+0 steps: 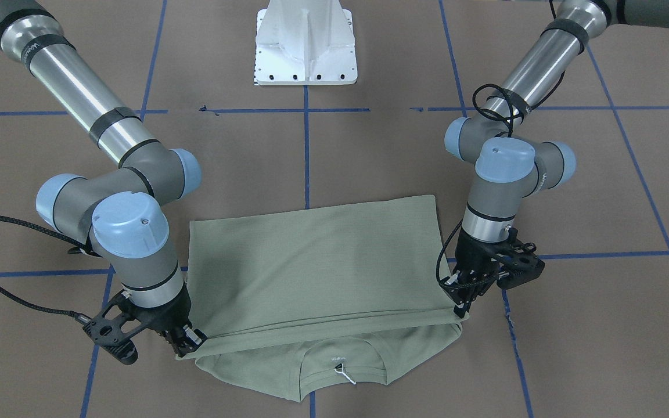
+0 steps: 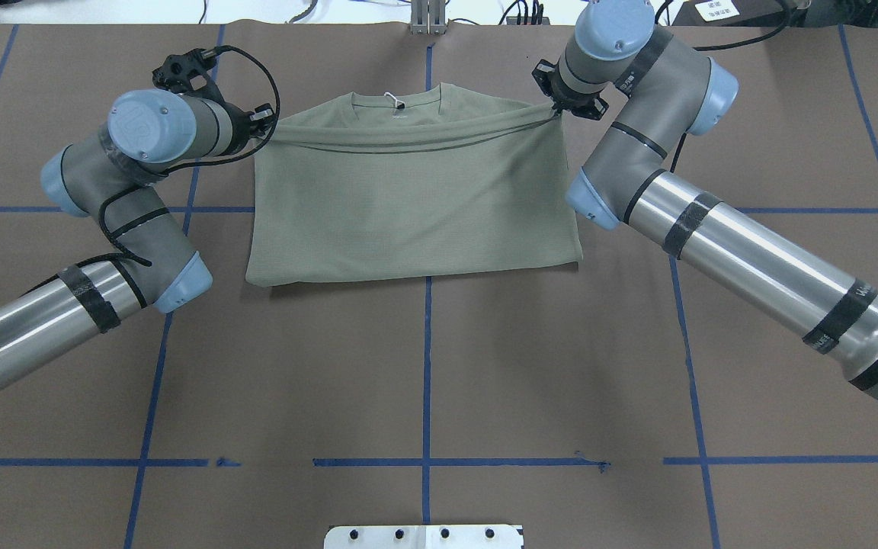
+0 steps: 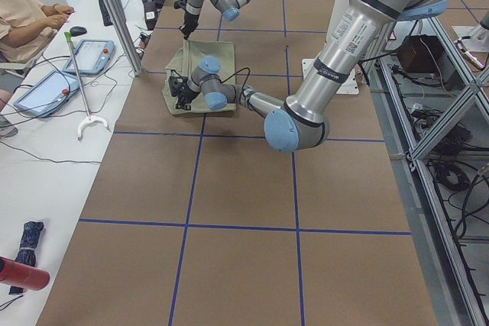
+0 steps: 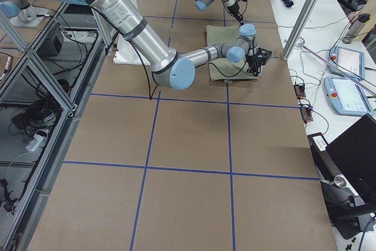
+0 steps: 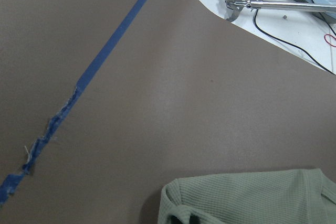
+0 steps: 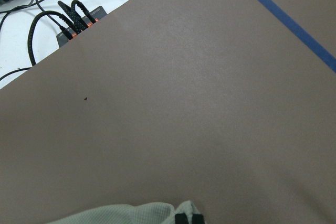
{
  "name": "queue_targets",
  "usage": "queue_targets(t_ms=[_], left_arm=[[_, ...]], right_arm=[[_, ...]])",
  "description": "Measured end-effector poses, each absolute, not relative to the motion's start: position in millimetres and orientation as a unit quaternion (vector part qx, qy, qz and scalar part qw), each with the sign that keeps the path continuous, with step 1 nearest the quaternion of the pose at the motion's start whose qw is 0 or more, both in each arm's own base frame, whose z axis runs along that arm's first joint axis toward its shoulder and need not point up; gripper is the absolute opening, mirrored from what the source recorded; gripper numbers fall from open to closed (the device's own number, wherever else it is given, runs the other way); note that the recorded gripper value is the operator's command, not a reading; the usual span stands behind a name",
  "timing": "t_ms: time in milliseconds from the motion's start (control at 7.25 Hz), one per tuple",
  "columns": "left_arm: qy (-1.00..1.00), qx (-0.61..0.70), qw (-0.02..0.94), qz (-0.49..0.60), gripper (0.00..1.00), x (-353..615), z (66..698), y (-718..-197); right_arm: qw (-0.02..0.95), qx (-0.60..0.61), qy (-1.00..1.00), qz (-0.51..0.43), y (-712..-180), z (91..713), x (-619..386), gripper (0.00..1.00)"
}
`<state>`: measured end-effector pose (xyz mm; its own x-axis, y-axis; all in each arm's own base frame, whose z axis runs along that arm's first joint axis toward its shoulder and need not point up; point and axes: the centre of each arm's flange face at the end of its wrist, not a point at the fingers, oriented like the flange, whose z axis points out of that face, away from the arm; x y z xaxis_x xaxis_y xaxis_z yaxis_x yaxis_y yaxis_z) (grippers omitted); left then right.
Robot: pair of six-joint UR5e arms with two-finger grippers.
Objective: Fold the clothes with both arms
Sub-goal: 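Release the hem at the collar and draw the right gripper back toward the shirt edge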
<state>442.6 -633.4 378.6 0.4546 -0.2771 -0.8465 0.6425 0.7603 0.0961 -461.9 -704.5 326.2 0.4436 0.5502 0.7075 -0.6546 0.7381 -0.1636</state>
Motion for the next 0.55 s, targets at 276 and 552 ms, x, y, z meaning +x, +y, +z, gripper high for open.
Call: queue_targets(t_ms=[276, 552], left_arm=[[0.439, 0.220, 0.832, -0.260, 0.40, 435, 378, -637], [0.451, 0.225, 0.825, -0.257, 0.42, 427, 362, -638]], right_arm=[[0.843, 0.071, -0.397, 0.357, -702, 319, -458, 0.66], [0.835, 0.072, -0.417, 0.352, -667, 330, -440, 0.75]])
